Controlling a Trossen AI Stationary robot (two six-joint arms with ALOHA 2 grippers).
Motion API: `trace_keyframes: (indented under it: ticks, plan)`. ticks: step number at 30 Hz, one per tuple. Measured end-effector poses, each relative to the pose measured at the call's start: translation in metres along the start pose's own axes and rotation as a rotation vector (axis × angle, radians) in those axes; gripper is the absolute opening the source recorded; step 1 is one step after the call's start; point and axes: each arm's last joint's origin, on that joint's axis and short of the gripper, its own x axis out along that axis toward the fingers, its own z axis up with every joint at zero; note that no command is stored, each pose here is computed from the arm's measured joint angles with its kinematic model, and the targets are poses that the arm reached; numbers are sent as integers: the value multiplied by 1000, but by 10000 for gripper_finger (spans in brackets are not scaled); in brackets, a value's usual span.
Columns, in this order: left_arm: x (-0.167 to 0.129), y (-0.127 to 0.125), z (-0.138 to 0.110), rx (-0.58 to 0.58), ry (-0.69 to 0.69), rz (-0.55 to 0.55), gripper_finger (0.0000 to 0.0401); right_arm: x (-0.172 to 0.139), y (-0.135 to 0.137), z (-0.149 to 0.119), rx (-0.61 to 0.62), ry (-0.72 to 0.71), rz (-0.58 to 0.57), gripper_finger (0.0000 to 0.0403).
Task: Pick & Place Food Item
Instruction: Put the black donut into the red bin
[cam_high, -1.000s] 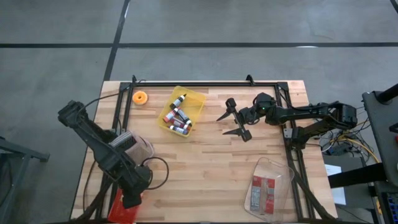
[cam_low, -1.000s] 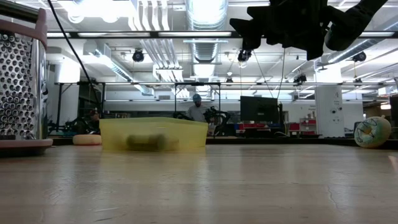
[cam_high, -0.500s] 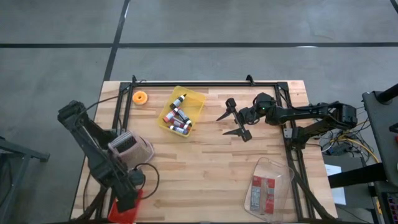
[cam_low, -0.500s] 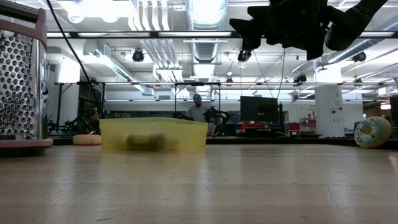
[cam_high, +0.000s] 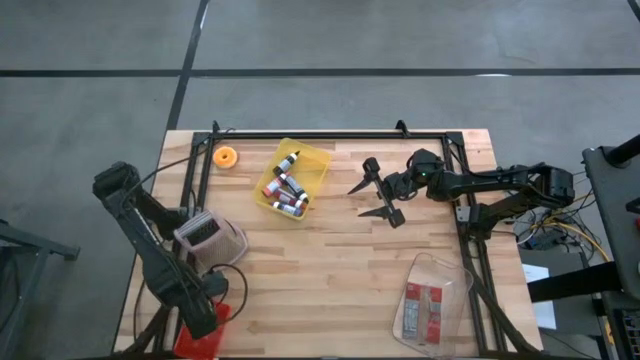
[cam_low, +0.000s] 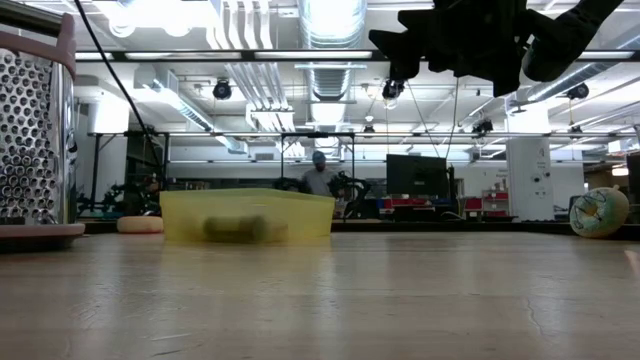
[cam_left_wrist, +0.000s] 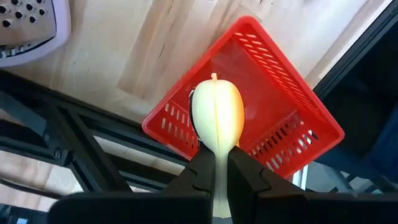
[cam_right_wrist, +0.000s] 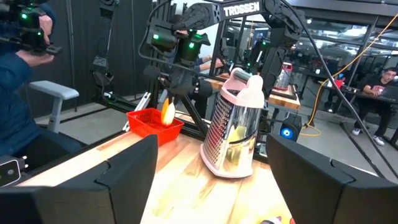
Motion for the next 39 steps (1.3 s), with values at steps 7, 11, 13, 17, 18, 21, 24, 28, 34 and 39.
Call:
trace_keyframes:
  ticks: [7, 11, 13, 17, 18, 21, 24, 28, 34, 39]
  plan:
    - [4, 1, 3, 1, -58, 1, 24, 0, 0, 0, 0, 0, 0, 293]
    - [9, 1, 4, -2, -67, -7, 24, 0, 0, 0, 0, 0, 0, 288]
    - [10, 0, 4, 3, -65, -28, 24, 0, 0, 0, 4, 0, 0, 286]
    - [13, -6, 6, 17, -71, -98, 24, 0, 0, 0, 7, 0, 0, 287]
    - [14, -7, 6, 20, -71, -109, 23, 0, 0, 0, 7, 0, 0, 289]
    - [17, -9, 6, 28, -65, -134, 23, 0, 0, 0, 7, 0, 0, 293]
    - [21, -7, 6, 17, -63, -128, 23, 0, 0, 0, 7, 0, 0, 297]
    - [31, 0, 8, -51, -49, -98, 23, 0, 0, 0, 7, 0, 0, 300]
    - [39, 4, 9, -83, -40, -93, 32, 0, 0, 0, 7, 0, 0, 293]
    - [39, 3, 9, -81, -30, -95, 51, 0, 0, 0, 7, 0, 0, 290]
